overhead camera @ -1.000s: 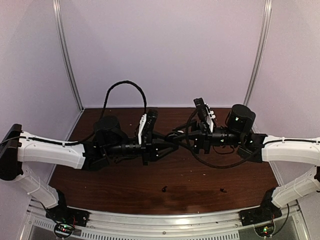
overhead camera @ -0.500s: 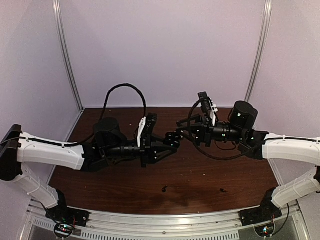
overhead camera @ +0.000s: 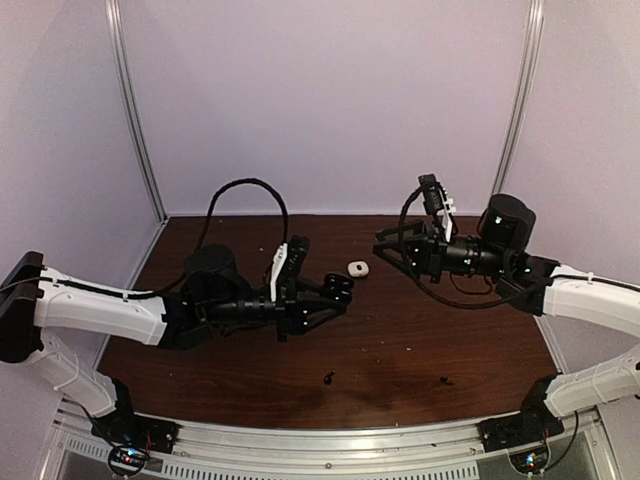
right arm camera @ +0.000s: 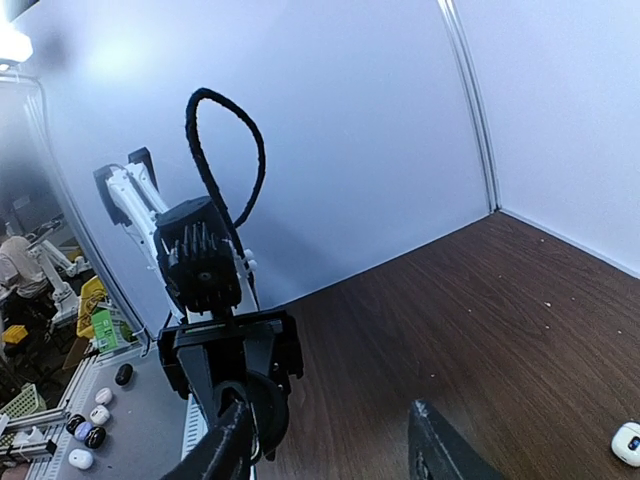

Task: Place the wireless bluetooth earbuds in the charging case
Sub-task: Open the charging case, then move the left earbud to the center of the board.

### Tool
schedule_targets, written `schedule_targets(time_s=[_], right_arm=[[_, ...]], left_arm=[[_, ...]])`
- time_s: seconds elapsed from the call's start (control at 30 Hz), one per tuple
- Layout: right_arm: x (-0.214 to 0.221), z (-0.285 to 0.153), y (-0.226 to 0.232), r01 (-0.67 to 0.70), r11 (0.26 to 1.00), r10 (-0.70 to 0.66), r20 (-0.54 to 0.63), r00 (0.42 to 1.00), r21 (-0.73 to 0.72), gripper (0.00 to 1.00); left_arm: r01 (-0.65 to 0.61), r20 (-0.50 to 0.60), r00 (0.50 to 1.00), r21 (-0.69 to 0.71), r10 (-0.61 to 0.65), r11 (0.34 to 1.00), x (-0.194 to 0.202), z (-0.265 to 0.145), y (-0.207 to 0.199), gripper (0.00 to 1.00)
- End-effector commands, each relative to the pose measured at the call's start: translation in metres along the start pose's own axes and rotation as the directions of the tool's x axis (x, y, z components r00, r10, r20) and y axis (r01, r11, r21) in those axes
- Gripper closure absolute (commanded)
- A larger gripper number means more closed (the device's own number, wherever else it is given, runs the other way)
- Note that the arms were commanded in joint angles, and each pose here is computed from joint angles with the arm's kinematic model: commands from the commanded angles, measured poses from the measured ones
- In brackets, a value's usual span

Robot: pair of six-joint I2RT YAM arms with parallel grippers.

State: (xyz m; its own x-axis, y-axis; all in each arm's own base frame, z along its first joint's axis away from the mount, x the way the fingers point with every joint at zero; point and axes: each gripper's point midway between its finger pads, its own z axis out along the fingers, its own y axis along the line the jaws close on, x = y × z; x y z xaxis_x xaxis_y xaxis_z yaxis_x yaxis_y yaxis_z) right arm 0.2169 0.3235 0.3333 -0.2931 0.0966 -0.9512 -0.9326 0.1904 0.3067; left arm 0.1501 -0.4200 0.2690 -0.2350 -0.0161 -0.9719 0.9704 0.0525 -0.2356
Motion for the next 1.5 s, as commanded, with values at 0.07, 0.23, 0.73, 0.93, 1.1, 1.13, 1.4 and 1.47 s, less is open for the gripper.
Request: schedule_targets(time_s=[0.07, 0.23, 0.73, 0.93, 1.1, 1.13, 1.4, 1.47], right_arm=[[0.039, -0.037, -0.029, -0.116, 0.958, 0.163, -0.165, 0.973, 0.261, 0.48], [0.092, -0.08, -0.057, -0.19, 0.802, 0.398, -0.27, 0.877, 0.566, 0.48], [0.231, -0.188, -0.065, -0.134, 0.371, 0.779, -0.23, 0.583, 0.919, 0.59], [0.253, -0.199, -0.064, -0.065, 0.374, 0.784, -0.278, 0.554, 0.925, 0.59], [0.263, -0.194, -0.063, -0.032, 0.411, 0.771, -0.328, 0.545, 0.911, 0.59], [0.264, -0.193, -0.064, -0.021, 0.411, 0.77, -0.334, 0.544, 0.912, 0.59], [0.284, -0.188, -0.061, 0.07, 0.431, 0.763, -0.405, 0.504, 0.899, 0.56], [0.286, -0.188, -0.06, 0.085, 0.435, 0.761, -0.416, 0.498, 0.896, 0.56]], left_arm=[[0.025, 0.073, 0.997, -0.054, -0.021, 0.998, -0.014, -0.019, 0.012, 0.92], [0.045, 0.071, 0.997, -0.084, -0.039, 0.995, -0.007, -0.025, 0.022, 0.92], [0.051, 0.073, 0.996, -0.091, -0.044, 0.995, 0.0, -0.028, 0.026, 0.92], [0.052, 0.078, 0.996, -0.089, -0.045, 0.995, 0.002, -0.029, 0.027, 0.92], [0.049, 0.074, 0.996, -0.077, -0.044, 0.996, 0.002, -0.027, 0.027, 0.91], [0.049, 0.073, 0.996, -0.077, -0.044, 0.996, 0.003, -0.027, 0.028, 0.91], [0.048, 0.074, 0.996, -0.074, -0.042, 0.996, 0.002, -0.028, 0.027, 0.91], [0.048, 0.074, 0.996, -0.075, -0.042, 0.996, 0.002, -0.029, 0.028, 0.91]])
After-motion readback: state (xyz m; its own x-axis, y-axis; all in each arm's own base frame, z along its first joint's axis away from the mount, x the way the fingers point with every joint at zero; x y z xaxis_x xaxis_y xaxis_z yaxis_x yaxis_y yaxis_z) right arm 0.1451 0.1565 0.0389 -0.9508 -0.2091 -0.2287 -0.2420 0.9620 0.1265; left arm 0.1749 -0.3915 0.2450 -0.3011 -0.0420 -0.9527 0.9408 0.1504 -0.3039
